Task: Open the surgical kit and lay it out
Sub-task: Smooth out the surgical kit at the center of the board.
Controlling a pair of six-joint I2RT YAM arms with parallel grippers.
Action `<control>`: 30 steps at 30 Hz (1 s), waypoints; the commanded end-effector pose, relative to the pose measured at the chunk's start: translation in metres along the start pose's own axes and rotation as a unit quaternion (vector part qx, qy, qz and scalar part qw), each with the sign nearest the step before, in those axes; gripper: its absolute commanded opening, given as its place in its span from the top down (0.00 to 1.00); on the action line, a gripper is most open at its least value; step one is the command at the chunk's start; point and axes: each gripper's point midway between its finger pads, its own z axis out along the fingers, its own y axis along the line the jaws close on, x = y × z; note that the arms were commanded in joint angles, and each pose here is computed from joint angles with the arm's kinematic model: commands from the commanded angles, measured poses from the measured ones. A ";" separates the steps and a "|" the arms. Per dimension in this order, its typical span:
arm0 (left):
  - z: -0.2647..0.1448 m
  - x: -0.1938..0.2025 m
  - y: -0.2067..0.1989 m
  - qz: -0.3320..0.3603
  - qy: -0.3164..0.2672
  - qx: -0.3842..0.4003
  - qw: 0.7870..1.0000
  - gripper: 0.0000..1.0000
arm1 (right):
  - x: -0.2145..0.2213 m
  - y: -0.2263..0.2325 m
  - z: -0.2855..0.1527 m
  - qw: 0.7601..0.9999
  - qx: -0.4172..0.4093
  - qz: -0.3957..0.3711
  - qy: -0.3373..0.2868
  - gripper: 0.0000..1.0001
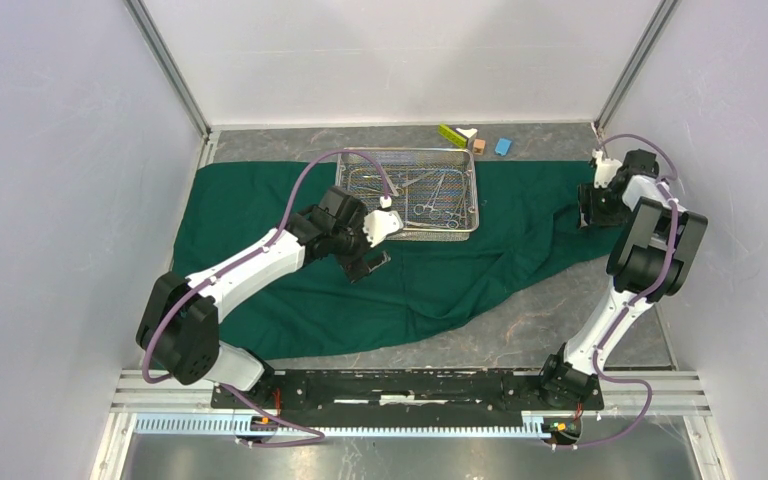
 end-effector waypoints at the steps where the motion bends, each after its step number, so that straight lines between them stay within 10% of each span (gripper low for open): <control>1: 0.002 -0.016 0.002 -0.013 -0.027 -0.001 1.000 0.03 | -0.007 -0.001 0.005 1.000 -0.013 0.006 -0.009 0.40; 22: -0.001 -0.013 0.007 -0.010 -0.022 -0.017 1.000 0.01 | -0.014 -0.001 -0.002 0.999 -0.036 0.009 -0.022 1.00; 30: 0.001 -0.008 0.009 -0.008 -0.011 -0.023 1.000 0.01 | -0.034 -0.001 -0.021 0.998 -0.039 0.009 -0.051 1.00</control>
